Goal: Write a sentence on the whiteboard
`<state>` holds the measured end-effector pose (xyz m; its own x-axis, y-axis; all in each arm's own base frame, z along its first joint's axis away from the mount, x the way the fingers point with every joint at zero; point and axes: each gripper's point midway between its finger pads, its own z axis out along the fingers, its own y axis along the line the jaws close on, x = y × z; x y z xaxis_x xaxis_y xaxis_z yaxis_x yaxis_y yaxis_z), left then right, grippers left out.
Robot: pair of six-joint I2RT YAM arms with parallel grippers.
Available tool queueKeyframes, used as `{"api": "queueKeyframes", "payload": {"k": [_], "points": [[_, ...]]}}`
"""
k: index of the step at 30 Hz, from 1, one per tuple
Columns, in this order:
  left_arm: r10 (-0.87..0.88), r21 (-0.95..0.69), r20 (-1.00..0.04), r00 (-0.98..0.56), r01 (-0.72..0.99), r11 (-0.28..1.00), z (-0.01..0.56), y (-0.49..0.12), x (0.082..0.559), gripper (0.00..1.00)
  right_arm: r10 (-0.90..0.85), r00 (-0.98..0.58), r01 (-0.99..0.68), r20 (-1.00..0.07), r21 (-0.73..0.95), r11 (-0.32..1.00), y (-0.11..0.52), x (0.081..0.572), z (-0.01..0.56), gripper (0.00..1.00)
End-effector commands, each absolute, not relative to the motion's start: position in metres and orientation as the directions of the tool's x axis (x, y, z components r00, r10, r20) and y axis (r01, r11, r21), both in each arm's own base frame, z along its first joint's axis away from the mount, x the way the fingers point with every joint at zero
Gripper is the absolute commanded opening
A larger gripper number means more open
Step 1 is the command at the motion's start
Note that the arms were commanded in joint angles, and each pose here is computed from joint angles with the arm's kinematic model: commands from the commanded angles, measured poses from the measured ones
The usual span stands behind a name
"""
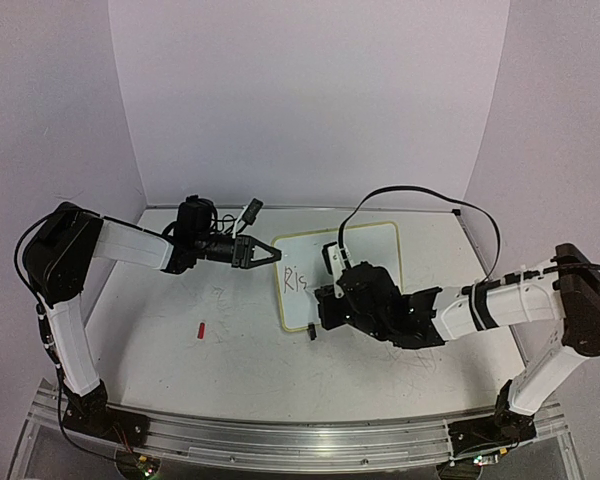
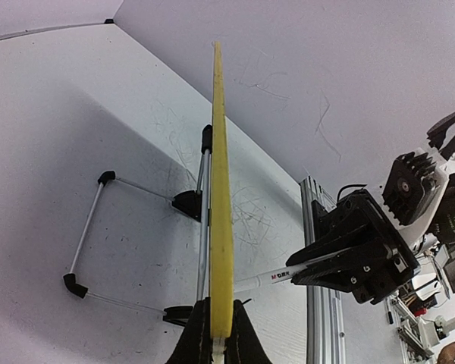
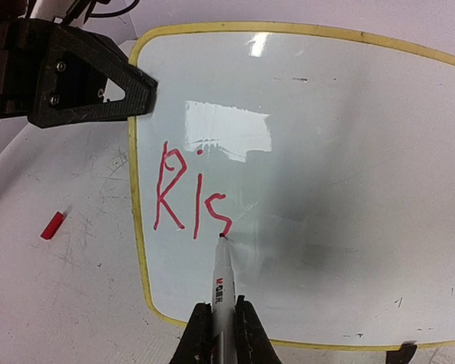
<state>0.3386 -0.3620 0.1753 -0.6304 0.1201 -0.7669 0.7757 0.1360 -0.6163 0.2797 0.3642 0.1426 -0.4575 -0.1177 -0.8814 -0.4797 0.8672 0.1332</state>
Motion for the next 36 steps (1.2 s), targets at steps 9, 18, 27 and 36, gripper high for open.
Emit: {"api": "queueKeyframes", "payload": {"k": [9, 18, 27, 36], "points": [[0.128, -0.624, -0.767, -0.629, 0.777, 0.082, 0.192, -0.365, 0.324, 0.00, -0.065, -0.416, -0.475, -0.907, 0.156, 0.866, 0.367, 0.284, 0.171, 0.00], [0.128, -0.623, -0.767, -0.628, 0.778, 0.082, 0.193, -0.364, 0.324, 0.00, -0.036, -0.425, -0.456, -0.904, 0.180, 0.871, 0.357, 0.292, 0.171, 0.00], [0.128, -0.622, -0.769, -0.626, 0.779, 0.079, 0.194, -0.365, 0.324, 0.00, -0.051, -0.430, -0.457, -0.901, 0.169, 0.873, 0.359, 0.294, 0.164, 0.00], [0.129, -0.622, -0.768, -0.627, 0.779, 0.079, 0.193, -0.364, 0.324, 0.00, -0.032, -0.436, -0.394, -0.899, 0.159, 0.905, 0.343, 0.296, 0.159, 0.00]]}}
